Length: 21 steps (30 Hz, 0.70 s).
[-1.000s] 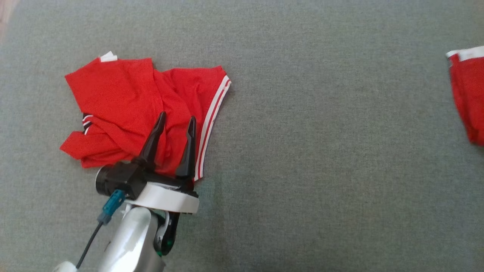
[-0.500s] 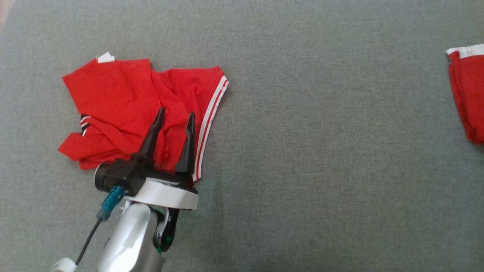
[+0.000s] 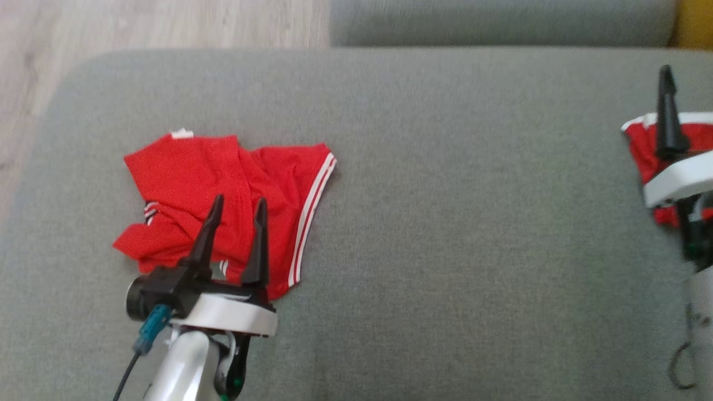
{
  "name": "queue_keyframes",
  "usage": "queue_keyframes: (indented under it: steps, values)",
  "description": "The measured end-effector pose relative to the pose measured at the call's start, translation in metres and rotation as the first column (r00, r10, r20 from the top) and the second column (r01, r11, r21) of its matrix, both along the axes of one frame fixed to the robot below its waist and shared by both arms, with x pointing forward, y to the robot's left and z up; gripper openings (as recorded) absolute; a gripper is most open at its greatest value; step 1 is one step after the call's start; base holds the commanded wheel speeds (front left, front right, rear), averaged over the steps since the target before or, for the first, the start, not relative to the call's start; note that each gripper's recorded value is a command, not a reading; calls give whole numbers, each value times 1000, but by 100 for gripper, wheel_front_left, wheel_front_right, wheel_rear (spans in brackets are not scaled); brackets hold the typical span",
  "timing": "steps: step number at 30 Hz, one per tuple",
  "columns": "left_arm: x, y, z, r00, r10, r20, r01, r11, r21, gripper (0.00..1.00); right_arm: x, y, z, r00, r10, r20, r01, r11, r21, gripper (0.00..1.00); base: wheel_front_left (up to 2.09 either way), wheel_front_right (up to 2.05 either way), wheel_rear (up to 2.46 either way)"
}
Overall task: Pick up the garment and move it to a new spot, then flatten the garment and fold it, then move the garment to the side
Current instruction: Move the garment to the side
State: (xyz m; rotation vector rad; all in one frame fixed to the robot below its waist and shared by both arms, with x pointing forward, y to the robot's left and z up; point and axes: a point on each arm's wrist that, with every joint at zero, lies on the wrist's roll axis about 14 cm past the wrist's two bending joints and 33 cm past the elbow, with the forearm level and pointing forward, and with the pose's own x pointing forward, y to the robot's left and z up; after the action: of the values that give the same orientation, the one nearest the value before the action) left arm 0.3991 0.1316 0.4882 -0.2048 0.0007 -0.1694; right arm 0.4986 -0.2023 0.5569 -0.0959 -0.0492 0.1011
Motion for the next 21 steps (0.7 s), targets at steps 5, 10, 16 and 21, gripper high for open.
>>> queue_keyframes:
  steps: [5,10,16,21]
  values:
    - [-15,8,13,999,33,36,-32,999,-7,100,-29,27,24,992,21,121,-39,988,148,100,0,0,0]
    - [-32,13,6,998,54,19,-54,999,6,100,-65,54,3,991,66,113,-90,972,218,100,0,0,0]
    - [-38,12,11,998,55,35,-55,998,-14,100,-100,65,-33,995,90,46,-98,966,240,100,0,0,0]
    - [-40,16,8,998,65,25,-65,998,-16,100,-119,72,-56,995,104,-12,-97,961,260,100,0,0,0]
